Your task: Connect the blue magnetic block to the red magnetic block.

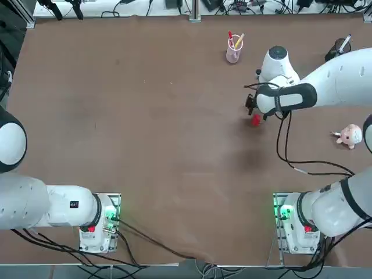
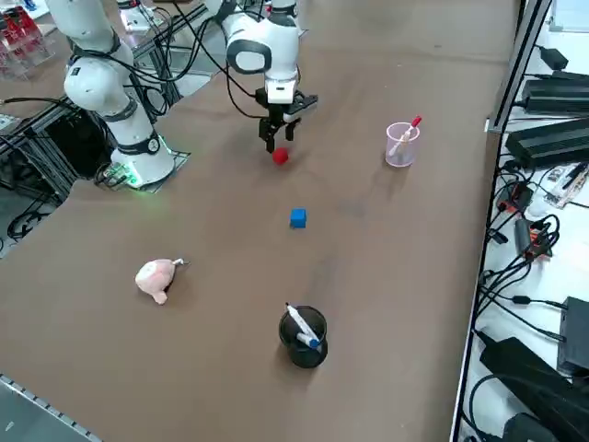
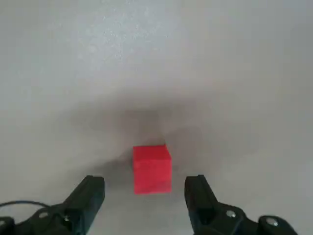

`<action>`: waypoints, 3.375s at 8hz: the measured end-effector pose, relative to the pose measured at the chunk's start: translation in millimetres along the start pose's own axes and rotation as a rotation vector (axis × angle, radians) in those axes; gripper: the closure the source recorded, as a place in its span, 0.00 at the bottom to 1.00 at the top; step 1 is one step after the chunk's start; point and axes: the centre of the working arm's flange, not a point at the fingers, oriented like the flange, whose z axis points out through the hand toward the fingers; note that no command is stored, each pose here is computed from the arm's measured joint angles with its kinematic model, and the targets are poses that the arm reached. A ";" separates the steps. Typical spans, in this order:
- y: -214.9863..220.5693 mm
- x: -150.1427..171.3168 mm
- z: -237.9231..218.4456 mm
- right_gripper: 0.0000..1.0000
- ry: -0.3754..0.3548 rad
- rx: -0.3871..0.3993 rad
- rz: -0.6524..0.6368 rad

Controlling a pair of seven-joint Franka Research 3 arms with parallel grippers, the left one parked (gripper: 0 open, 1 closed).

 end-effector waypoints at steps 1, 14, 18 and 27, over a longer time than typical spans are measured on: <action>-0.1 -0.2 4.3 0.00 -0.003 -0.002 0.000; -0.4 1.3 28.0 0.21 -0.015 -0.008 0.002; -0.2 1.2 29.9 0.35 -0.018 -0.011 0.003; -31.1 51.4 -47.2 0.52 -0.022 -0.029 0.066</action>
